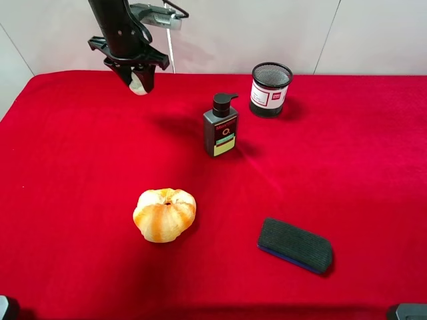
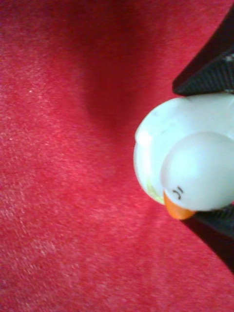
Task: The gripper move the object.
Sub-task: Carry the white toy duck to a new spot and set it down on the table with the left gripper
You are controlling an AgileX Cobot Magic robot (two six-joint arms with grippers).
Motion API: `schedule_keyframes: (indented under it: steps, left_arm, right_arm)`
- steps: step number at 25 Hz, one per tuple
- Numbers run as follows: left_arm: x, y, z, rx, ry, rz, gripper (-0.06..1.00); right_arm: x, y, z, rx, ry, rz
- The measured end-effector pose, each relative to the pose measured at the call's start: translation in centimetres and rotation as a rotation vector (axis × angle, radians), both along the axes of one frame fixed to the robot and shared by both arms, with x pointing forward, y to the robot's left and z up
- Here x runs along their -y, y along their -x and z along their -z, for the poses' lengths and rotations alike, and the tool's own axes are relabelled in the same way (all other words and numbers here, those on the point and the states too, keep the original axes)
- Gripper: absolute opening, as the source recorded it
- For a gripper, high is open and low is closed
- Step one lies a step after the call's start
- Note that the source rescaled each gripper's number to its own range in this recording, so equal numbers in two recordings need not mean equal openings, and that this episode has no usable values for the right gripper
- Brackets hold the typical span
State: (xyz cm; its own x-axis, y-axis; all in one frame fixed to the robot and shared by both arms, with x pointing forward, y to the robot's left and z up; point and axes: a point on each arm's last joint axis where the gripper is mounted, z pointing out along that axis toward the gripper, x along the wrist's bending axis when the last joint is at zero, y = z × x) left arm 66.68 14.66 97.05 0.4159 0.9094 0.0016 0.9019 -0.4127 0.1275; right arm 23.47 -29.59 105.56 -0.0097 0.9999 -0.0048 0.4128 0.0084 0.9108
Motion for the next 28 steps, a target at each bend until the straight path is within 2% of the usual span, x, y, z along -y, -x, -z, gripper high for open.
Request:
schedule_keyframes:
  steps: [9, 13, 22, 28]
  left_arm:
    - [-0.5, 1.4, -4.3, 0.004, 0.005, -0.025, 0.04]
    - [-0.3, 2.4, -6.5, 0.036, 0.015, -0.016, 0.04]
    - [1.9, 4.7, -10.0, 0.103, 0.047, 0.034, 0.03]
    - [4.3, 5.9, -11.3, 0.135, 0.075, 0.062, 0.03]
  right_arm:
    - [0.0, 0.0, 0.0, 0.0, 0.0, 0.0]
    - [0.0, 0.0, 0.0, 0.0, 0.0, 0.0]
    - [0.0, 0.0, 0.0, 0.0, 0.0, 0.0]
    - [0.0, 0.0, 0.0, 0.0, 0.0, 0.0]
